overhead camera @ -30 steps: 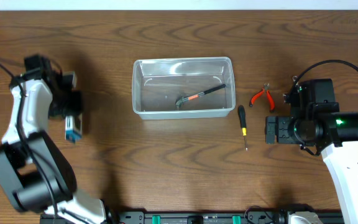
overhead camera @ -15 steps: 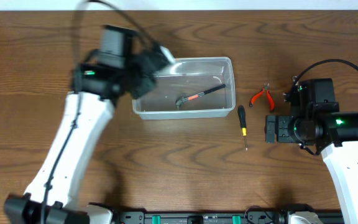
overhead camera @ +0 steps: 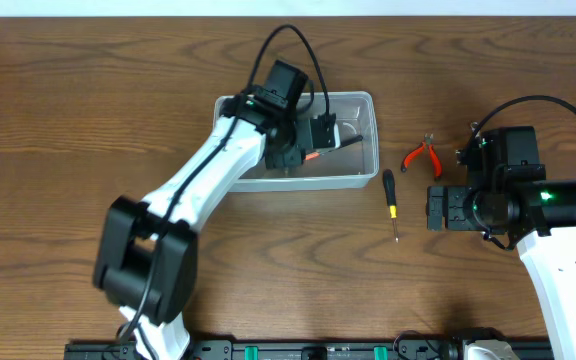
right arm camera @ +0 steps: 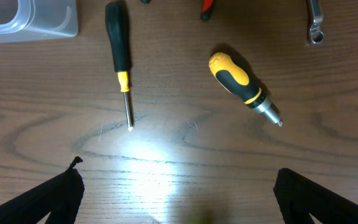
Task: Pack container
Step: 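Lift the blue box into the container with the left gripper and release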
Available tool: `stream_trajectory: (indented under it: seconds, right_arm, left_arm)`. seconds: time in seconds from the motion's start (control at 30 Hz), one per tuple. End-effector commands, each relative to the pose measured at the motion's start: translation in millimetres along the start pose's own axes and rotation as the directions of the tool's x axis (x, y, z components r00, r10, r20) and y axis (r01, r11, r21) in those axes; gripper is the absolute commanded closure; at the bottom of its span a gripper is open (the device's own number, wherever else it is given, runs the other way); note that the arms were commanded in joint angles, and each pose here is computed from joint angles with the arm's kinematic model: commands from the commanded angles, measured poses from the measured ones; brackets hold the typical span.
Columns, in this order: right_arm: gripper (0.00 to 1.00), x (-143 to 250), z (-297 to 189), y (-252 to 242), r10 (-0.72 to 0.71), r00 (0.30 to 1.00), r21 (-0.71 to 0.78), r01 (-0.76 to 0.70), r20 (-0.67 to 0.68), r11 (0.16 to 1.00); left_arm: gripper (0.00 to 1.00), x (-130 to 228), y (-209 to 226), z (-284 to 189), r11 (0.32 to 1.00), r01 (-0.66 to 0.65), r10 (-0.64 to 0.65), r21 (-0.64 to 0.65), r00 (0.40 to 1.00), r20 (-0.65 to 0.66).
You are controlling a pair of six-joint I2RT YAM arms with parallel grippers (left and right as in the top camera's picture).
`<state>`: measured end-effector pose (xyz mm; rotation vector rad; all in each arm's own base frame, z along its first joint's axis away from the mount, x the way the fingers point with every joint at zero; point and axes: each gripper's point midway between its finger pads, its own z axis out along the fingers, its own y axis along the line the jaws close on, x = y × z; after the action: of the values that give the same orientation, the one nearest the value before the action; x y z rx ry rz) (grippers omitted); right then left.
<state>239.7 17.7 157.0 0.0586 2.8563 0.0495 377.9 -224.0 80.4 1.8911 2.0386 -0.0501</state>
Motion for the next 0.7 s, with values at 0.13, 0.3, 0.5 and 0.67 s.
stream_trajectory:
  seconds: [0.13, 0.3, 0.5, 0.67]
  right_arm:
    - [0.01, -5.7, -6.1, -0.7, -0.012, 1.0, 0.003, 0.012, 0.027, 1.0]
    - [0.01, -6.5, -6.1, -0.6, -0.012, 0.999, 0.003, 0.012, 0.03, 1.0]
    - [0.01, -6.4, -6.1, -0.6, -0.012, 0.999, 0.003, 0.012, 0.029, 1.0]
    - [0.01, -5.9, -6.1, -0.7, -0.012, 1.0, 0.003, 0.012, 0.028, 1.0]
  left_arm:
    - [0.94, 7.3, -6.5, 15.6, 0.999, -0.004, 0.005, 0.043, 1.0, -0.023]
    - [0.94, 5.7, -3.5, 15.7, 1.0, -0.006, 0.006, 0.031, 1.0, -0.017]
    - [0.69, 5.7, -1.6, 15.7, 1.0, -0.004, 0.005, 0.025, 1.0, -0.014]
    - [0.13, 8.8, 2.8, 15.2, 1.0, 0.015, -0.015, 0.015, 1.0, -0.013]
